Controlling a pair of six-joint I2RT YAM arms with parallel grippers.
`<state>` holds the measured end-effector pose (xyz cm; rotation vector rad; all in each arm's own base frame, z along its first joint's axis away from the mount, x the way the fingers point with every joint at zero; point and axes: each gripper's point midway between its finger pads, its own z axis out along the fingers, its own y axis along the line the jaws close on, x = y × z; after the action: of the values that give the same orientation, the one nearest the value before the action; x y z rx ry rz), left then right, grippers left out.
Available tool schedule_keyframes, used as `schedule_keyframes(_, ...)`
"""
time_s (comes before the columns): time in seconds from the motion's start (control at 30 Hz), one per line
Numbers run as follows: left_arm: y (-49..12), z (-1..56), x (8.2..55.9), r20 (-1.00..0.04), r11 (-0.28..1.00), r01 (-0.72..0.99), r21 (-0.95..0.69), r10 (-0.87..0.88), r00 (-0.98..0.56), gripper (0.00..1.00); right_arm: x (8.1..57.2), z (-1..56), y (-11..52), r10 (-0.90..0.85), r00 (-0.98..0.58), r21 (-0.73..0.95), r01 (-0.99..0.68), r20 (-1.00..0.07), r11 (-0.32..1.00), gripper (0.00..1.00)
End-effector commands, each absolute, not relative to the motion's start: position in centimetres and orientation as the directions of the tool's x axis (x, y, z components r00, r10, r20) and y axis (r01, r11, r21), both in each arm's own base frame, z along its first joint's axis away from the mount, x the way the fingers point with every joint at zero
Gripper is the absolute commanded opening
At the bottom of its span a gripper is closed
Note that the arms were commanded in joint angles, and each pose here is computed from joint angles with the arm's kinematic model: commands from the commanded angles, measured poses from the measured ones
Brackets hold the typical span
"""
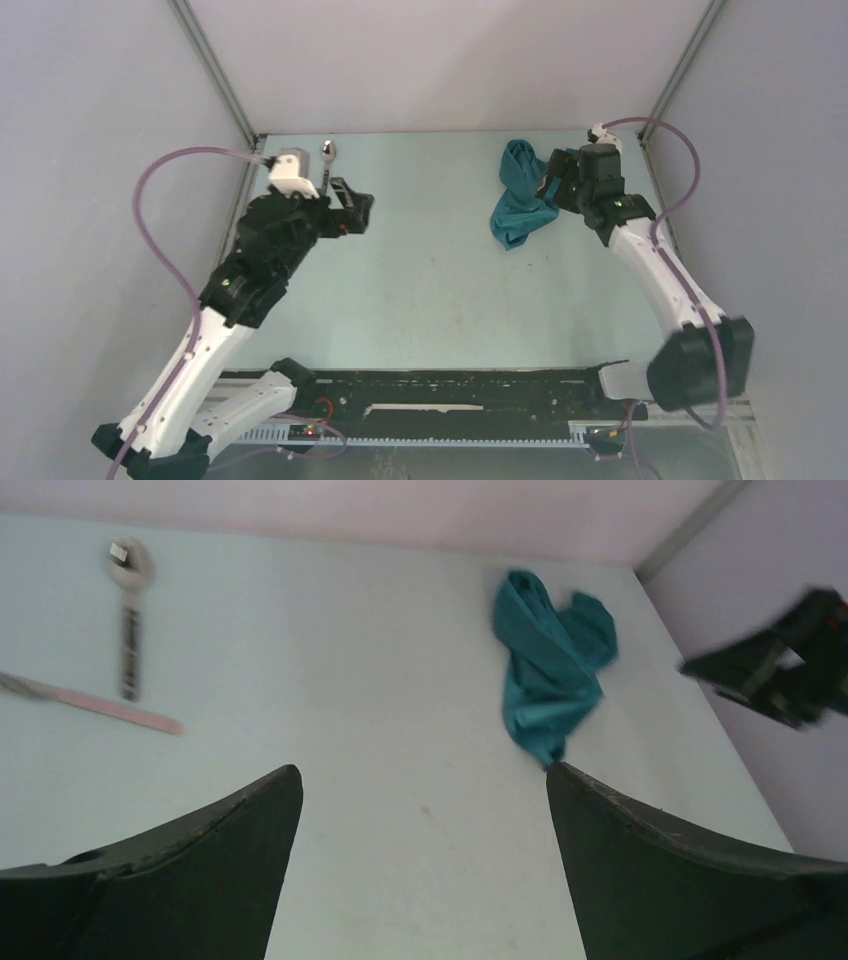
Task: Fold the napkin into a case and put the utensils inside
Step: Pick up the crumpled napkin from the center of the board.
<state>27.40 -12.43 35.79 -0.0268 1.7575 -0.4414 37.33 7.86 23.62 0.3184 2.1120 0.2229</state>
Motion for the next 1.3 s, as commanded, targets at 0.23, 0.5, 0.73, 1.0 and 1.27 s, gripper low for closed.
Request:
schedule_keyframes(0.23,-29.2,23.0,29.5,-0.707,0.710,0.345,-0.614,-0.302,-0.639,1.00,48.5,13.8,8.8,0.487,-0.691,0.546,0.159,-0.533,0.823,0.52)
schedule_keyframes(0.5,-34.8,19.2,32.5,-0.646,0.667,0.341,-0.663,-0.280,-0.710,0.97,49.3,10.1,8.2,0.427,-0.732,0.458,0.176,-0.531,0.871,0.41)
schedule_keyframes(0.73,-36.3,16.7,32.9,-0.614,0.667,0.318,-0.674,-0.266,-0.743,0.87,49.0,9.6,8.3,0.387,-0.734,0.391,0.179,-0.558,0.903,0.30)
schedule_keyframes(1.0,-40.3,14.2,34.2,-0.614,0.669,0.349,-0.656,-0.203,-0.763,0.76,47.0,13.5,8.0,0.410,-0.710,0.401,0.193,-0.573,0.895,0.00)
schedule_keyframes(1.27,-45.5,10.2,36.2,-0.567,0.662,0.269,-0.700,-0.287,-0.772,0.55,46.5,16.6,7.5,0.487,-0.681,0.505,0.194,-0.548,0.841,0.00)
